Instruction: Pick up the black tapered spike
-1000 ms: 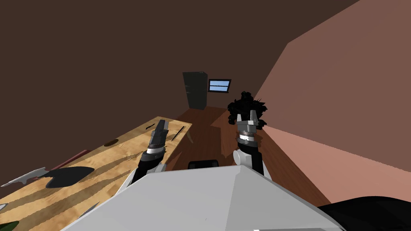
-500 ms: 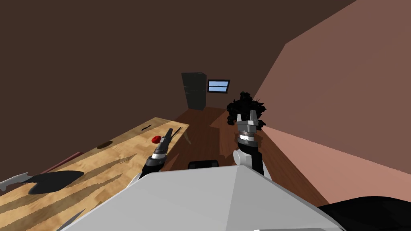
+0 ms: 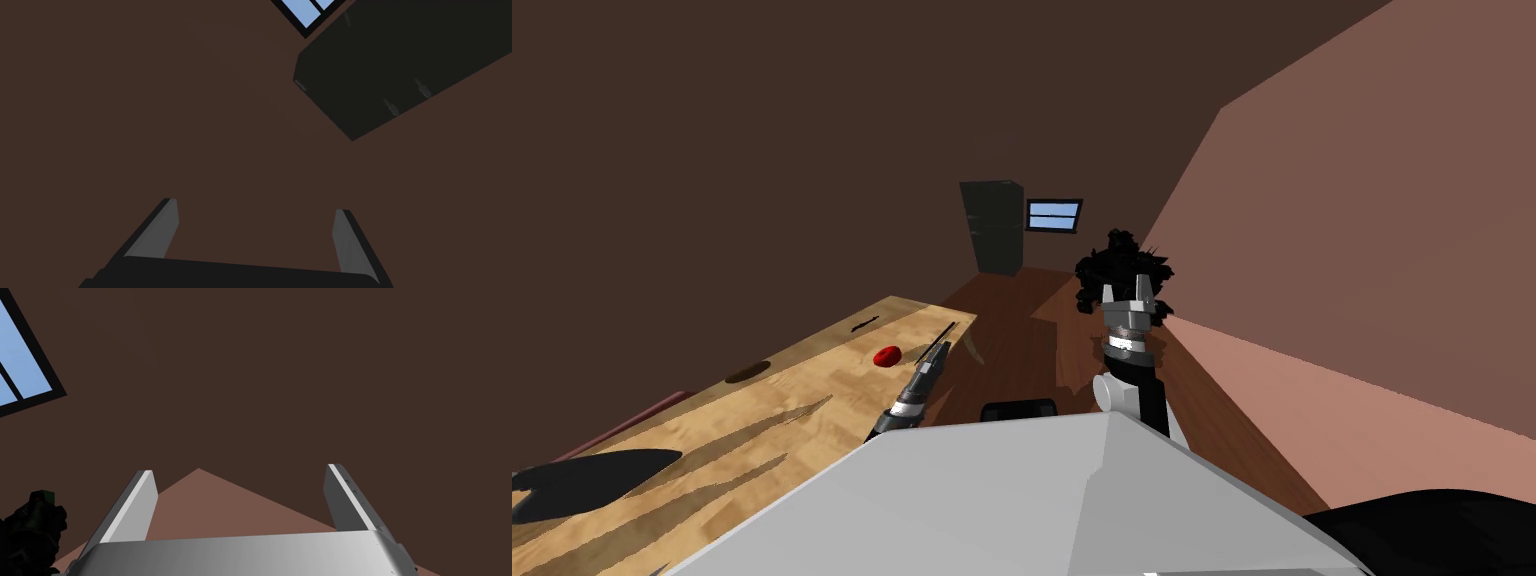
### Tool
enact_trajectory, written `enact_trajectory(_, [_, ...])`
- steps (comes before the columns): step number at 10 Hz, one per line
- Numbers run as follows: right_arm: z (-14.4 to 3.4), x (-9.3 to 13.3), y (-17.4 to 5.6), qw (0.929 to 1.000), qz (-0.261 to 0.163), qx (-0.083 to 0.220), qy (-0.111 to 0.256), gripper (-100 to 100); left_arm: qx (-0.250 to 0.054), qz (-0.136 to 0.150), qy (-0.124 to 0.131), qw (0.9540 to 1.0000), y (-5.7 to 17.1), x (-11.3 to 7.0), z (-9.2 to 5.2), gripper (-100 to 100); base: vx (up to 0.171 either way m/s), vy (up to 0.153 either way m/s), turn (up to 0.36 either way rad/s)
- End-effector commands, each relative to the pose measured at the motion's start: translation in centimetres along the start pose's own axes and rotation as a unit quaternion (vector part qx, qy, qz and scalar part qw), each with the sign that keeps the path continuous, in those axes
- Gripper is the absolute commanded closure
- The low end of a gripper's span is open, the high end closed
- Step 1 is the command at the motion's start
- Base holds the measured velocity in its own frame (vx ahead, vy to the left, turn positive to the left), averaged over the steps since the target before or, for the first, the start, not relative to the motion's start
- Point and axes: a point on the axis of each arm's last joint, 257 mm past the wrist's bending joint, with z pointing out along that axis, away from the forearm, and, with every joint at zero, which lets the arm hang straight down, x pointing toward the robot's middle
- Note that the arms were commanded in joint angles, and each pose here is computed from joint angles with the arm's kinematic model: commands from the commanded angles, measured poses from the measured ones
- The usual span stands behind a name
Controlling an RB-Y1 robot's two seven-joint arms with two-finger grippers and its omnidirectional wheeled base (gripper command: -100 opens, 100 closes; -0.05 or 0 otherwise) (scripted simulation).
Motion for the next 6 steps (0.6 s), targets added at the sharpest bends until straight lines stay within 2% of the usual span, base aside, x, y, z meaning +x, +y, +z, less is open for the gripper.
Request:
enact_trajectory(1, [0.0,0.0,0.0,1.0,0.0,0.0,0.0,0,-0.019,0.009,0.018,0.9996,1.4,1.2,-1.4,-100,0.085,-0.04,-0.007])
enact_trajectory(2, [0.0,0.0,0.0,1.0,0.0,0.0,0.0,0,-0.035,0.025,0.045,0.9981,2.8,2.6,-3.1,-100,0.096,-0.048,-0.025])
enact_trajectory(3, [0.0,0.0,0.0,1.0,0.0,0.0,0.0,0,-0.045,0.025,0.051,0.9974,3.6,3.1,-3.7,-100,0.084,-0.041,-0.007])
enact_trajectory(4, [0.0,0.0,0.0,1.0,0.0,0.0,0.0,0,-0.055,0.041,0.077,0.9947,4.6,4.2,-5.3,-100,0.122,-0.046,-0.029])
enact_trajectory(6, [0.0,0.0,0.0,1.0,0.0,0.0,0.0,0,-0.071,0.04,0.086,0.9929,5.8,4.9,-6.3,-100,0.074,-0.036,-0.003])
